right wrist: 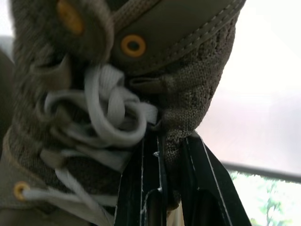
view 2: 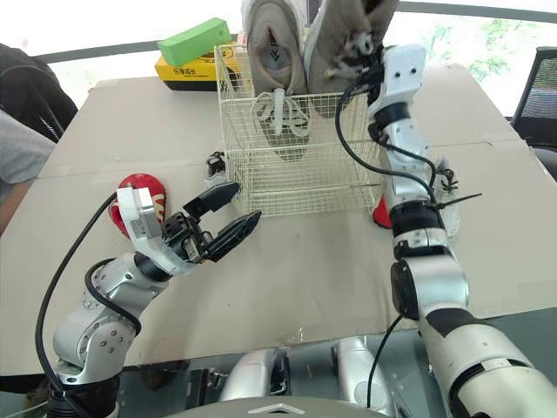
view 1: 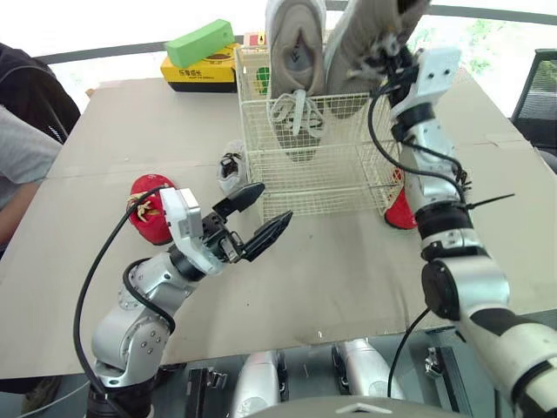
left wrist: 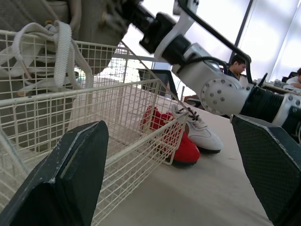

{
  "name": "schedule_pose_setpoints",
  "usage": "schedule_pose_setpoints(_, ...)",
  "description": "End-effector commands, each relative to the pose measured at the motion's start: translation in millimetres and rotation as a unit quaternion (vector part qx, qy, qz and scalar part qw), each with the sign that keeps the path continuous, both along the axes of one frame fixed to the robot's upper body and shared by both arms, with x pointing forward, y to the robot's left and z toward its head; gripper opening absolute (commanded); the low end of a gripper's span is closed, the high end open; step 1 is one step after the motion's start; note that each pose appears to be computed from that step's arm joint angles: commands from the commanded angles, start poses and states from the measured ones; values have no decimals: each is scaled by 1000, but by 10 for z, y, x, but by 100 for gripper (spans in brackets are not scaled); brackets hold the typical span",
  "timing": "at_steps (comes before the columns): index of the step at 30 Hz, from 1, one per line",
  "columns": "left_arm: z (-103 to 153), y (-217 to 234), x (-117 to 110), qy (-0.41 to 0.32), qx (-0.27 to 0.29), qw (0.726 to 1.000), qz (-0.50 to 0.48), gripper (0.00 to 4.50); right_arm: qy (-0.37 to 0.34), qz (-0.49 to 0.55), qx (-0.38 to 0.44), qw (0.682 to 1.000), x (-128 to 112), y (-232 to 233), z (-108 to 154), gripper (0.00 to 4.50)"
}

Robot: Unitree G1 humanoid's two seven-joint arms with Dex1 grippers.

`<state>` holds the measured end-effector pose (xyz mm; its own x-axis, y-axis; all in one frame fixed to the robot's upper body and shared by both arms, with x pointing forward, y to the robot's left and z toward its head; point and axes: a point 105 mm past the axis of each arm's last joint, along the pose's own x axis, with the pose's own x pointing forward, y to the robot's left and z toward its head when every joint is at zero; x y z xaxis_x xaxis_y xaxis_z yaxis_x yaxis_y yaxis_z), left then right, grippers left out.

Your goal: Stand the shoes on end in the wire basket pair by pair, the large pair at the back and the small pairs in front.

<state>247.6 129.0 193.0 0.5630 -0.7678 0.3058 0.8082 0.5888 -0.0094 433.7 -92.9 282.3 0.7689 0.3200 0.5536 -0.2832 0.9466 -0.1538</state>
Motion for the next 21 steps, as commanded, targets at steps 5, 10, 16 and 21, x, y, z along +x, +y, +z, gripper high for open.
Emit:
schedule_pose_setpoints(5, 98, -12, 1, -27, -2, 1000, -5, 450, 30, 50, -94, 994, -25, 386, 56, 4)
schedule_pose_setpoints(10, 76, -30, 8, -24, -2, 1000, -4, 450, 68, 60, -67, 994, -5, 392, 11, 4)
schedule_pose_setpoints(16, 66, -24, 18, -23, -2, 1000, 2, 450, 98, 43, -89, 990, -27, 382, -85, 4)
schedule_pose_setpoints(21, 39, -9, 26, -19, 0, 1000, 7, 450, 102, 2, -130, 986, -50, 235, -56, 4)
